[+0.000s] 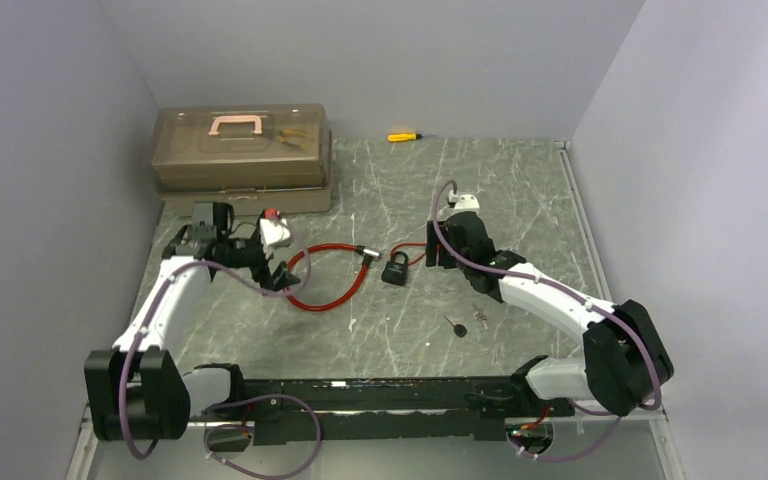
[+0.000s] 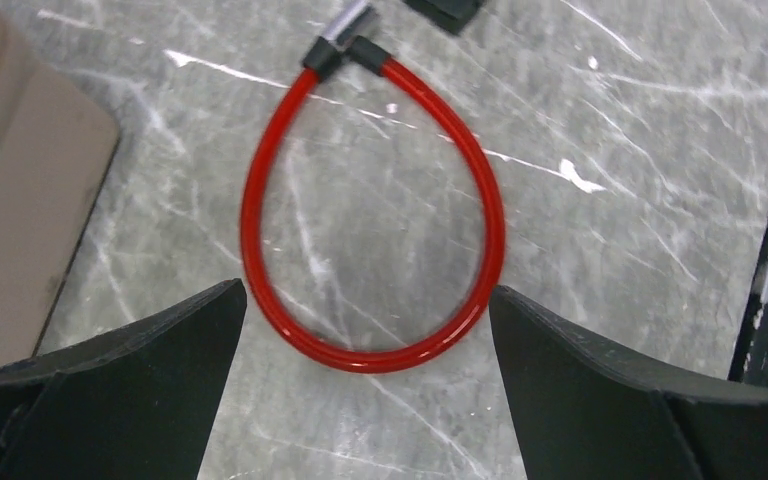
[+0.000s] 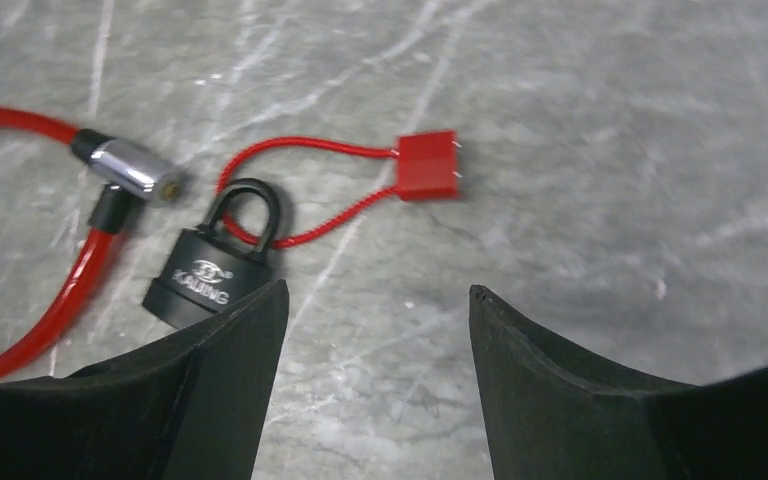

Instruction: Unlock with the key

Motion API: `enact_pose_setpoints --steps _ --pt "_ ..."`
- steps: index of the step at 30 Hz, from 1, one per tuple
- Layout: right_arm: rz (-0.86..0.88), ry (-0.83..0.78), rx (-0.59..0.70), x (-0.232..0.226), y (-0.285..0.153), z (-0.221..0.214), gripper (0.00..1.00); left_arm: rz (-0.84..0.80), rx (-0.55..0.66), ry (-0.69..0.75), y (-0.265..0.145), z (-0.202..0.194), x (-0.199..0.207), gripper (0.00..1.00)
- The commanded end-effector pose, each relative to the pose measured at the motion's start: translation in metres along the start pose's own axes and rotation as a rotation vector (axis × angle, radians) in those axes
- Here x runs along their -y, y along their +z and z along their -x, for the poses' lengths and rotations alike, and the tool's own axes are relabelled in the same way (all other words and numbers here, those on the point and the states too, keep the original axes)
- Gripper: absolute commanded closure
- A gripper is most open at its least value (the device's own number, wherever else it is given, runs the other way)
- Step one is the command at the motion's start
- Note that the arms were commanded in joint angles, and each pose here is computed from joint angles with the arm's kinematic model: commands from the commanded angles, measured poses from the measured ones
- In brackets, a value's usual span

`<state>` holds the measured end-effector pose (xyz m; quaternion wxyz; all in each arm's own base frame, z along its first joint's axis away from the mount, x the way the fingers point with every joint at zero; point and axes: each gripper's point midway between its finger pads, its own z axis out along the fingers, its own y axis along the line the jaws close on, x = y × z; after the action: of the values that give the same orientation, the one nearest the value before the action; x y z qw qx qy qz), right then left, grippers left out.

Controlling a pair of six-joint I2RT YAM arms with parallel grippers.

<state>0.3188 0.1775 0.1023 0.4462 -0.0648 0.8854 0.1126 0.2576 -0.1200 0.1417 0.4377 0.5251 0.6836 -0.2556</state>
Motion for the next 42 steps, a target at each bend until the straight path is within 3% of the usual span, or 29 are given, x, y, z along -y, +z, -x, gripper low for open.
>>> enact_pose_setpoints --steps 1,6,14,30,42 --pt "-0.234 0.169 -0.051 0.039 -0.025 -0.015 0.30 0.051 -0.085 -0.182 -0.010 0.013 -0.027 0.01" --pt "-0.359 0.257 -0.092 0.063 -0.050 -0.043 0.32 0.046 -0.189 -0.315 -0.024 0.013 -0.024 0.01" --pt "-0.436 0.324 -0.173 0.077 -0.062 -0.081 0.37 0.057 -0.238 -0.384 -0.044 0.024 -0.007 0.01" --pt "-0.492 0.393 -0.313 0.079 -0.062 -0.131 0.48 0.077 -0.182 -0.437 -0.055 0.063 -0.015 0.01" --pt "-0.412 0.425 -0.314 0.063 -0.050 -0.135 0.84 0.130 -0.177 -0.436 -0.052 0.053 -0.020 0.01"
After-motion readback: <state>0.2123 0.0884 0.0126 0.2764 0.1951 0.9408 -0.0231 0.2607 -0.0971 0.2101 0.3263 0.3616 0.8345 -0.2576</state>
